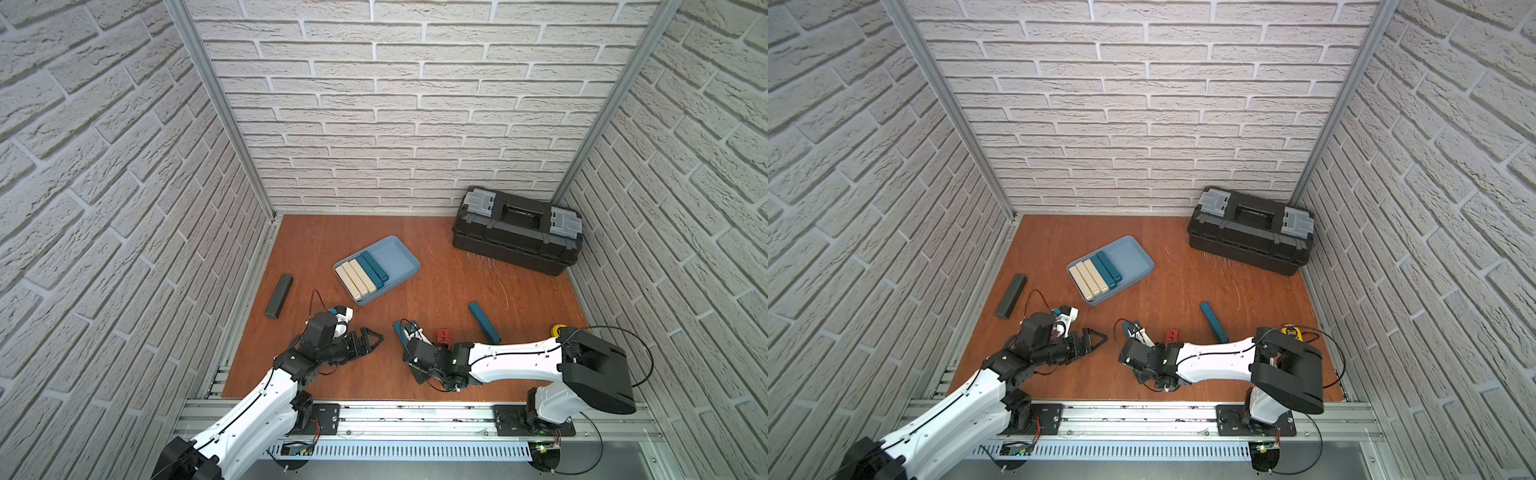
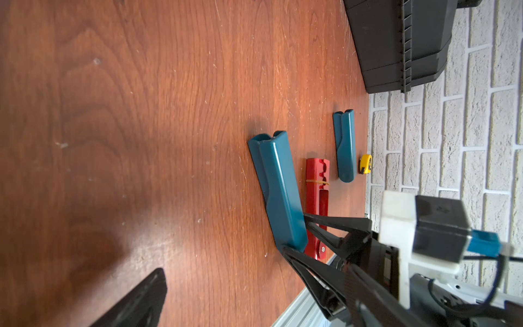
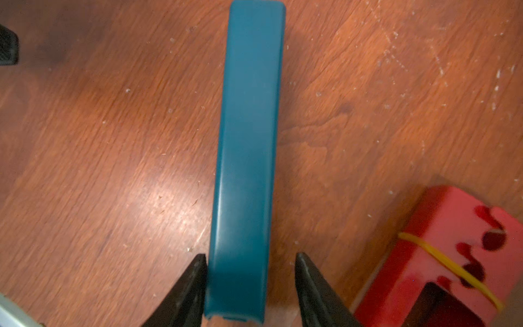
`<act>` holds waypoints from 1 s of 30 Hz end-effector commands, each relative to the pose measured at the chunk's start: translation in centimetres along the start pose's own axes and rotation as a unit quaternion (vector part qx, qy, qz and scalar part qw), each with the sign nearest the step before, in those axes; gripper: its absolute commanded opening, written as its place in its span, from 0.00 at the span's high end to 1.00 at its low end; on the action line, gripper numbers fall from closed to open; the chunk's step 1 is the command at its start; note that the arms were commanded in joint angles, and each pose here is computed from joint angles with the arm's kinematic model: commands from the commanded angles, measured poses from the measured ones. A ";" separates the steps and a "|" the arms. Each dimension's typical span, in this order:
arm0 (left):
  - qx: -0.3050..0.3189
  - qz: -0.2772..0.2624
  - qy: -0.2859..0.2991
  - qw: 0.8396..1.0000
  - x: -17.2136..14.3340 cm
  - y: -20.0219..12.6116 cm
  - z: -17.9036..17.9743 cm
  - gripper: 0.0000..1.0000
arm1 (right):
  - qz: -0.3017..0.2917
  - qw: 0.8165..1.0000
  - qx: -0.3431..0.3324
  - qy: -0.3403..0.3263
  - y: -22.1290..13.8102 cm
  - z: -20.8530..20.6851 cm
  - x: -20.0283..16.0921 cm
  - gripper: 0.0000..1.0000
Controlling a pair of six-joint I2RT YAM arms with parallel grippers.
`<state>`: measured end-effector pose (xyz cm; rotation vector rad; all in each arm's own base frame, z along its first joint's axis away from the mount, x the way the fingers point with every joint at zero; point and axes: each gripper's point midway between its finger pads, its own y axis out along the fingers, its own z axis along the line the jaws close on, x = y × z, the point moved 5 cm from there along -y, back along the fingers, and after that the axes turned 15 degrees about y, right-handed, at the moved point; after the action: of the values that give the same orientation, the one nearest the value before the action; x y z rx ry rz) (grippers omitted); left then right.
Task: Put the pruning pliers into the storage box
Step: Pick up the pruning pliers from the center of the board.
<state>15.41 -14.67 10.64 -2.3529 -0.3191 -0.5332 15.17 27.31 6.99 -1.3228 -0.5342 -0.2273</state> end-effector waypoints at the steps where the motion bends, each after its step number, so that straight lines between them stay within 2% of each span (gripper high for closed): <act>1: 0.002 -0.004 0.005 1.000 -0.1 0.1 0.1 0.02 | -0.014 1.000 0.012 0.006 -0.2 1.1 0.8 0.49; 3: 0.003 -0.003 0.006 1.000 -0.1 0.1 0.2 0.02 | -0.014 1.000 0.012 0.006 -0.1 1.2 0.8 0.52; 5: 0.004 -0.002 0.005 1.000 -0.2 0.2 0.3 0.02 | -0.015 1.000 0.013 0.006 -0.1 1.2 0.9 0.59; 14: 0.008 -0.001 0.003 1.000 -0.4 0.2 0.5 0.02 | -0.010 1.000 0.011 0.002 0.1 1.5 0.9 0.68; 19: 0.012 -0.001 -0.003 1.000 -0.4 0.1 0.5 0.02 | -0.010 1.000 0.015 0.002 0.0 1.6 0.9 0.87; 30: 0.006 -0.015 0.015 1.000 1.8 0.0 -0.9 0.02 | -0.024 1.000 0.005 -0.002 -2.2 0.8 2.3 0.96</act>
<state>15.80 -14.62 10.67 -2.3270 -0.3230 -0.5028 15.39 27.59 7.67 -1.3411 -0.5391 -0.2173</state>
